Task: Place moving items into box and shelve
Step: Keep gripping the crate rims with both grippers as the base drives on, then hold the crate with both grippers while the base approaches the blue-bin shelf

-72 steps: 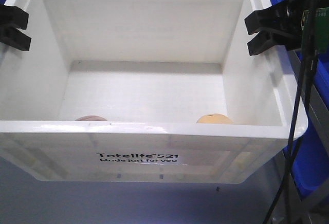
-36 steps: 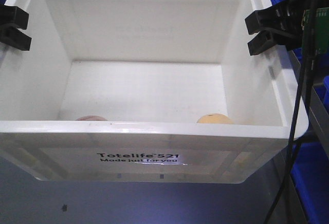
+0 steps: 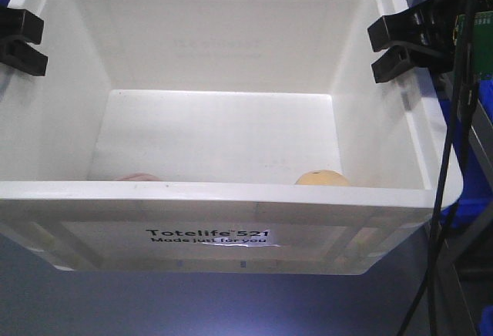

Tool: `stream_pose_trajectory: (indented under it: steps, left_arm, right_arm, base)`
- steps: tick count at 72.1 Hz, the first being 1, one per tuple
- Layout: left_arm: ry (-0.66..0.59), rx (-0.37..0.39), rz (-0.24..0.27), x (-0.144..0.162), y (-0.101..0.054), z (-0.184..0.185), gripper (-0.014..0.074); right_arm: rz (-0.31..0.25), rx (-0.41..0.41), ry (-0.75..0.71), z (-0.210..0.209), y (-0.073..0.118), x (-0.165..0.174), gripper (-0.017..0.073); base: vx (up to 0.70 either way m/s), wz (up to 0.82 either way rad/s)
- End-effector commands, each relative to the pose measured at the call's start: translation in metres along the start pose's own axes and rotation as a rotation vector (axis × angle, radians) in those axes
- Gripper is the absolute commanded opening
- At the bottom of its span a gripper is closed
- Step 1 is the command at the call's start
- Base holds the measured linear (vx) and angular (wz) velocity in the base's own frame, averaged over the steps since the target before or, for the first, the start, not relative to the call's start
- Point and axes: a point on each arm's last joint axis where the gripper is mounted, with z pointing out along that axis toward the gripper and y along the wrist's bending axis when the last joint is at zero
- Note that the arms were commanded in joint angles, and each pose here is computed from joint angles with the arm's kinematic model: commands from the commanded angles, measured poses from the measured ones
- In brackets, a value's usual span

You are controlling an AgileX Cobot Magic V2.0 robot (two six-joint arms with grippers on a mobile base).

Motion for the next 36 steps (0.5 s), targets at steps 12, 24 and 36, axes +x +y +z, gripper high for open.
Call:
stream_pose_trajectory:
  steps: [12,24,36]
  left_arm:
    - [-0.195,0.035,0.011,-0.0119,-0.0071,-0.0266,-0.0017]
    - [-0.195,0.035,0.011,-0.0119,-0.0071,-0.0266,-0.0017]
    - [-0.195,0.035,0.011,-0.0119,-0.0071,-0.0266,-0.0017]
  right_arm:
    - [-0.04,-0.032,-0.107,-0.0267,0.0065,-0.001,-0.0012]
    - [-0.04,-0.029,-0.107,-0.0267,0.0063,-0.001,-0.0012]
    - [-0.04,-0.029,-0.107,-0.0267,0.0063,-0.001,-0.0012]
  base:
    - [0.41,0.33]
    - [0.4,0.37]
    - [0.39,0.39]
